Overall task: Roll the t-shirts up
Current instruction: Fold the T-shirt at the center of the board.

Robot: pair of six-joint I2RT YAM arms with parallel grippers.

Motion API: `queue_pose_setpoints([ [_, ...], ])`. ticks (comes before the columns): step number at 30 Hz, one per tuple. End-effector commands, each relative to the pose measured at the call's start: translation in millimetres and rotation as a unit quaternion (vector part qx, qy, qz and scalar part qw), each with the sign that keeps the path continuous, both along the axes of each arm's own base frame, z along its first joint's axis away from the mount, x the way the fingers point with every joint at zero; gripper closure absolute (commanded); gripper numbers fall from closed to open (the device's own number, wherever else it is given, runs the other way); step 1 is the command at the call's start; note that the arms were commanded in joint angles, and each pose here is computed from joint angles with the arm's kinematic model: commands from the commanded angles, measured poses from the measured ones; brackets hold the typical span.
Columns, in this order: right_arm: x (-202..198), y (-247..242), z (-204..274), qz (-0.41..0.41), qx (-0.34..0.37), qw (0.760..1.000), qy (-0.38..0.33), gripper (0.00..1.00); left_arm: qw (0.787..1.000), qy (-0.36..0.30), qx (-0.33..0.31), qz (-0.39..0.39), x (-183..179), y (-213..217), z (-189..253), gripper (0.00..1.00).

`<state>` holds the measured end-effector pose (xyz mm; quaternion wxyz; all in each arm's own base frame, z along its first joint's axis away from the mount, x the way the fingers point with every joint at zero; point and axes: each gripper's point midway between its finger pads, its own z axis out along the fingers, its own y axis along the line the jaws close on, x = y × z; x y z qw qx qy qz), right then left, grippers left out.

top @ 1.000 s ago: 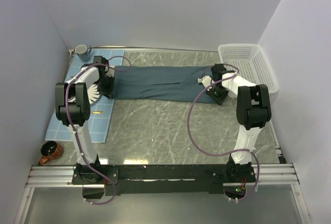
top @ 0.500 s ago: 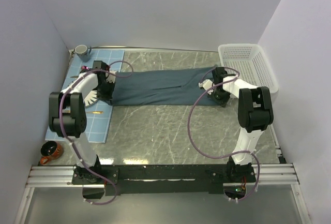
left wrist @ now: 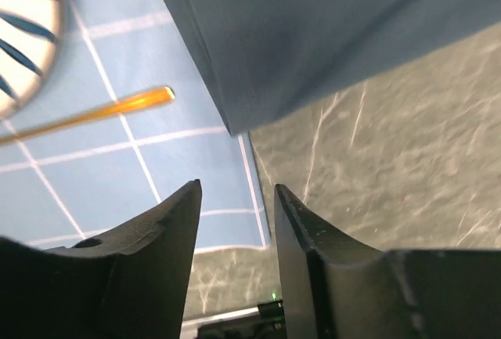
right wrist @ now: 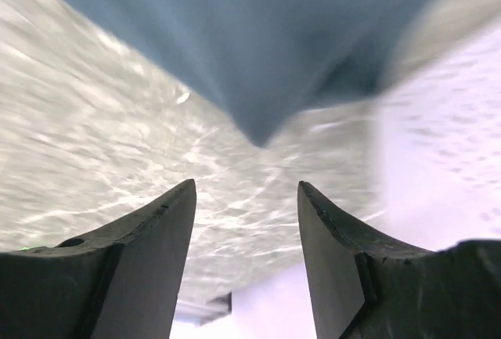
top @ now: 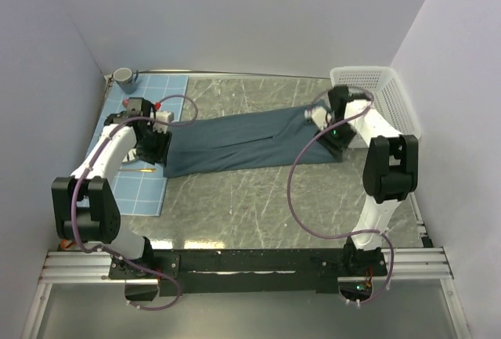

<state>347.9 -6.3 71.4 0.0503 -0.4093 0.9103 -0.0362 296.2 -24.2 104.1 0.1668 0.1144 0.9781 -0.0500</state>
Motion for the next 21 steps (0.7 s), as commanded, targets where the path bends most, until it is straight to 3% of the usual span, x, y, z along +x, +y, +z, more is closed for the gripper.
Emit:
queue_pose_setpoints([
  [1, 24, 53, 92, 0.013, 0.114, 0.99, -0.084, 0.38, 0.997, -0.072, -0.031, -0.002, 42, -12, 32, 0.52],
  [5, 63, 96, 101, 0.045, 0.149, 0.981, -0.113, 0.41, 0.993, -0.063, -0.091, -0.031, 62, -41, 22, 0.54],
  [8, 96, 116, 90, 0.07, 0.147, 0.979, -0.125, 0.43, 0.992, -0.034, -0.118, -0.044, 68, -62, 2, 0.65],
  [14, 140, 147, 55, 0.089, 0.155, 0.975, -0.135, 0.45, 0.992, -0.001, -0.109, -0.062, 69, -75, -20, 0.92],
  [21, 156, 170, 29, 0.101, 0.163, 0.971, -0.146, 0.46, 0.994, 0.013, -0.096, -0.058, 54, -69, -30, 0.92],
])
